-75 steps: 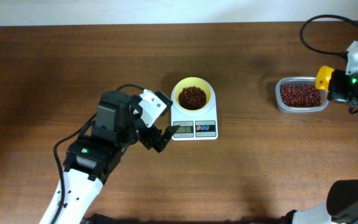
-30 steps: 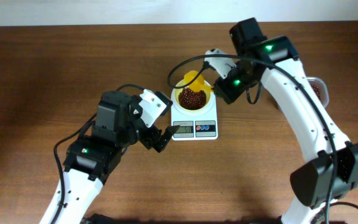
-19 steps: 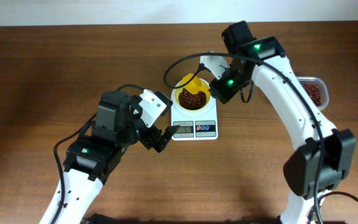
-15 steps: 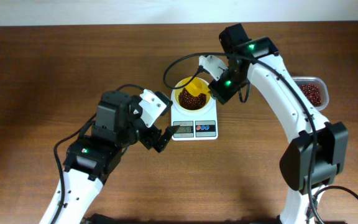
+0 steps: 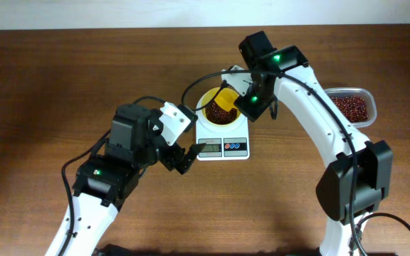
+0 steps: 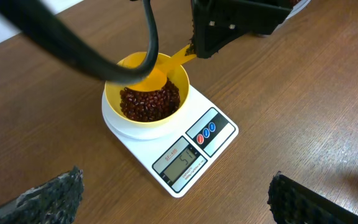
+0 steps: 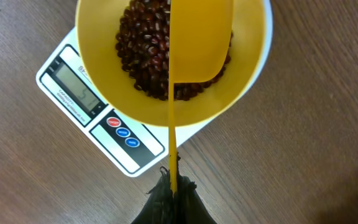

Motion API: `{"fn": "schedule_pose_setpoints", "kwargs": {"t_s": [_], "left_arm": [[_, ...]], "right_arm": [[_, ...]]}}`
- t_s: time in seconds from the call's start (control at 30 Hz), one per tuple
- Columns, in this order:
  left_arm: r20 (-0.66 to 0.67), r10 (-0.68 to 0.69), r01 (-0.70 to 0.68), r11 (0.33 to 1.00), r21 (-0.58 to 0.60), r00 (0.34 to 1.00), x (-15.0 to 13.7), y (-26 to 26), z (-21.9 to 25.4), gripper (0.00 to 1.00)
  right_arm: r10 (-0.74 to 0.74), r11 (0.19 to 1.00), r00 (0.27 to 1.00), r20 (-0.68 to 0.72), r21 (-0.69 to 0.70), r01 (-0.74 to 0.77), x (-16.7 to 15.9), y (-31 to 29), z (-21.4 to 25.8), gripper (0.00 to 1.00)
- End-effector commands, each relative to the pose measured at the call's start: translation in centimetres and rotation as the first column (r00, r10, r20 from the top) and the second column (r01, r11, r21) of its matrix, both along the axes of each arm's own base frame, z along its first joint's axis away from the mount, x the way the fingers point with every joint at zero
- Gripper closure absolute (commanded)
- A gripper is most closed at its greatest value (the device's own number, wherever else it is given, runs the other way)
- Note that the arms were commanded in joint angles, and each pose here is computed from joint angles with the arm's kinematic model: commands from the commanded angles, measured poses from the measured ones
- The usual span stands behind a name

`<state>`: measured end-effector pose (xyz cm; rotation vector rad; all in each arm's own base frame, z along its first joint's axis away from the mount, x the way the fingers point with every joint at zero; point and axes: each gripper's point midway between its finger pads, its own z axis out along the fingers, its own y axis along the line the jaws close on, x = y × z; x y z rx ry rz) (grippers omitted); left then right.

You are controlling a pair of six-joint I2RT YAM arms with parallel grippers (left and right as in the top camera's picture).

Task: Scoop item into bowl and weigh 50g on scale
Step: 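Hold the scoop over the bowl and tip beans in with the right gripper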

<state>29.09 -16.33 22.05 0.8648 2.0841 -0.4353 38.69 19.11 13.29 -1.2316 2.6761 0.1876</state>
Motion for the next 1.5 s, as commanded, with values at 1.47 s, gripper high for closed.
{"fn": "schedule_pose_setpoints", "kwargs": {"t_s": [1.47], "left_arm": [[-0.013, 0.010, -0.010, 1.000, -0.008, 1.000, 0.0, 0.1, -0.2, 0.01]], "right_arm": [[0.036, 0.984, 0.997, 0.065, -0.174, -0.024, 0.8, 0.2, -2.1, 0.96]]}}
